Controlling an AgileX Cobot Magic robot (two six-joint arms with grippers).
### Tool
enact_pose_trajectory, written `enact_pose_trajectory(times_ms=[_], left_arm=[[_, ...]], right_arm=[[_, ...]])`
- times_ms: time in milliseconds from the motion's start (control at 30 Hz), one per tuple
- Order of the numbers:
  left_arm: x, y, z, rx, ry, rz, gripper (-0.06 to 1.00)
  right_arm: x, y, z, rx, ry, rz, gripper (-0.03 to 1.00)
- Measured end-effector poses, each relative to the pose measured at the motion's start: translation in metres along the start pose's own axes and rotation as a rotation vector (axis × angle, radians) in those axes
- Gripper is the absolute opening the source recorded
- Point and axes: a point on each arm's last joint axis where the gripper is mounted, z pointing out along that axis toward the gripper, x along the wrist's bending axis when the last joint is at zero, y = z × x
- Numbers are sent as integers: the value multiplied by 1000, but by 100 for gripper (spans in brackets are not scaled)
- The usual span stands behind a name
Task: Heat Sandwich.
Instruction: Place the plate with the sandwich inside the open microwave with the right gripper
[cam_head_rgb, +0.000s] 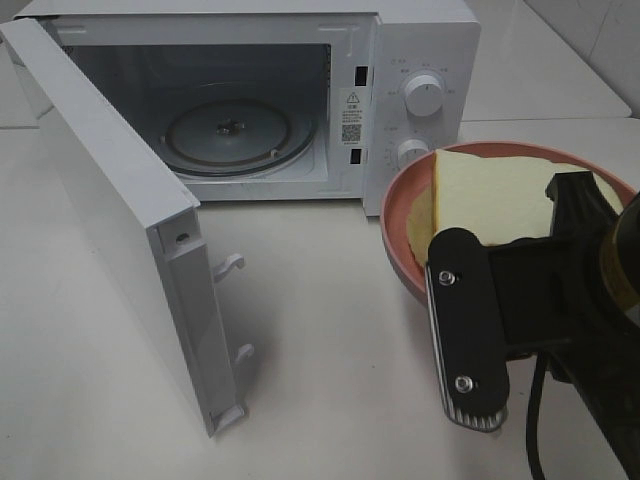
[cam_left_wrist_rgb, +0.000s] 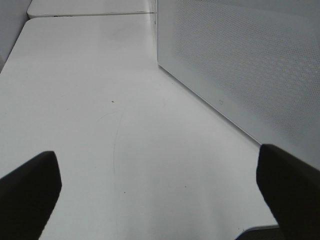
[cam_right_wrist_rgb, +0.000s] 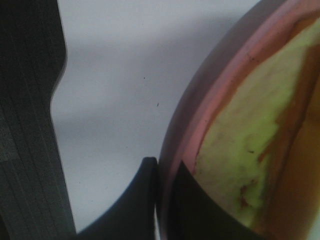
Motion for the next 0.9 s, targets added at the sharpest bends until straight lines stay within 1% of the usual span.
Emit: enact_pose_trajectory(times_ms=[200, 233, 267, 367, 400, 433, 500, 533, 633, 667, 700, 767, 800, 900], left_arm=[[0, 0, 0, 0, 0, 0, 99], [0, 0, 0, 0, 0, 0, 99], [0, 0, 0, 0, 0, 0, 99], [0, 0, 0, 0, 0, 0, 99], [0, 0, 0, 0, 0, 0, 99], [0, 0, 0, 0, 0, 0, 99], [0, 0, 0, 0, 0, 0, 99], [0, 0, 0, 0, 0, 0, 99], [0, 0, 0, 0, 0, 0, 99], [0, 0, 0, 0, 0, 0, 99], [0, 0, 0, 0, 0, 0, 99], [0, 0, 0, 0, 0, 0, 99], [0, 0, 0, 0, 0, 0, 99], [0, 0, 0, 0, 0, 0, 99]], right_arm=[[0, 0, 0, -2, 0, -54, 4], [0, 0, 1, -5, 0, -105, 4], [0, 0, 1, -5, 0, -105, 4], [-1, -2, 5, -9, 5, -187, 4], [-1, -2, 5, -9, 5, -187, 4], [-2, -4, 9, -12, 12, -223, 4], [-5, -6, 13, -15, 19, -247, 4], [-9, -8, 15, -28, 14, -288, 4], [-13, -8, 17, -51, 9, -319, 4], [-16, -7, 18, -82, 3, -349, 4], [-16, -7, 18, -82, 3, -349, 4], [-19, -7, 20, -112, 2, -379, 4], [-20, -7, 21, -140, 4, -418, 4], [-23, -7, 22, -171, 6, -452, 4]])
